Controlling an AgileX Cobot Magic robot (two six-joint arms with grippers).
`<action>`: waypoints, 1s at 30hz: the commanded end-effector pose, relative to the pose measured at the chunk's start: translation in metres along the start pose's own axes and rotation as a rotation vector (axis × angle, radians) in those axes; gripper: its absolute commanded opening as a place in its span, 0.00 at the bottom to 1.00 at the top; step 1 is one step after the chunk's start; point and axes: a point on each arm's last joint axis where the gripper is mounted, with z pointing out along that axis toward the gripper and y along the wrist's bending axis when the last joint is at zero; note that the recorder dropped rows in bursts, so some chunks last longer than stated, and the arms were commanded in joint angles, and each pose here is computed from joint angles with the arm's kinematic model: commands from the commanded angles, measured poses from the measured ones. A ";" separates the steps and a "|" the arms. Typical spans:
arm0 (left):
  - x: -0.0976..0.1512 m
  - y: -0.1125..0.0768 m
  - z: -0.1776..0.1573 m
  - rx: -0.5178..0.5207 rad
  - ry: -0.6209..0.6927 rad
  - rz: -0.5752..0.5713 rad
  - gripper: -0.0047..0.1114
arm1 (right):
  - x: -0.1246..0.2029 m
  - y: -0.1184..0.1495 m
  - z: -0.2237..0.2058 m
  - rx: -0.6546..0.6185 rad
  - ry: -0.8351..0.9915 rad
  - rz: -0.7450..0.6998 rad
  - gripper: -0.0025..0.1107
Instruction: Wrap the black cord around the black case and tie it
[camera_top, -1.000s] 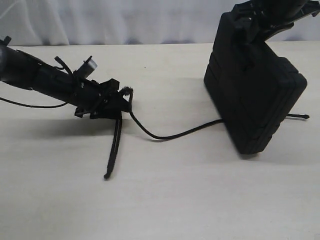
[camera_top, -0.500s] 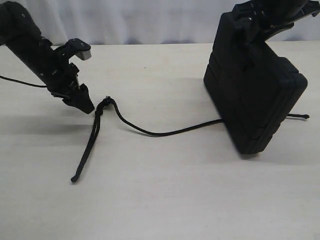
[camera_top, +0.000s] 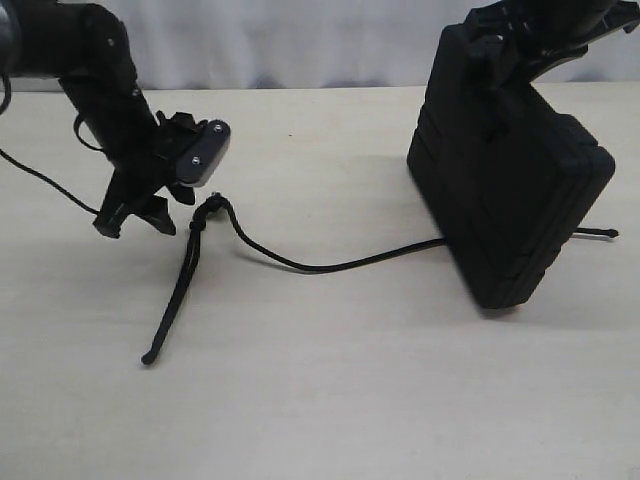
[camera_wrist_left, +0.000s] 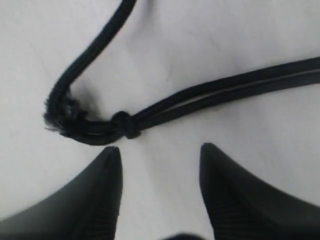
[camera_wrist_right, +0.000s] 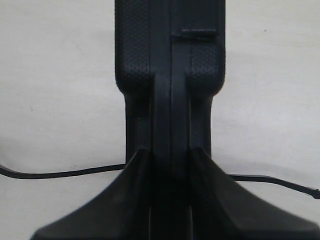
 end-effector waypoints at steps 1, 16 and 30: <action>-0.018 0.003 0.007 -0.007 0.049 0.205 0.42 | 0.002 -0.003 0.002 0.013 0.027 -0.018 0.06; -0.013 0.004 0.059 0.070 0.194 0.424 0.42 | 0.002 -0.003 0.002 0.013 0.027 -0.018 0.06; -0.059 0.004 0.057 0.042 -0.303 -0.103 0.42 | 0.003 -0.003 0.002 0.012 0.030 -0.024 0.06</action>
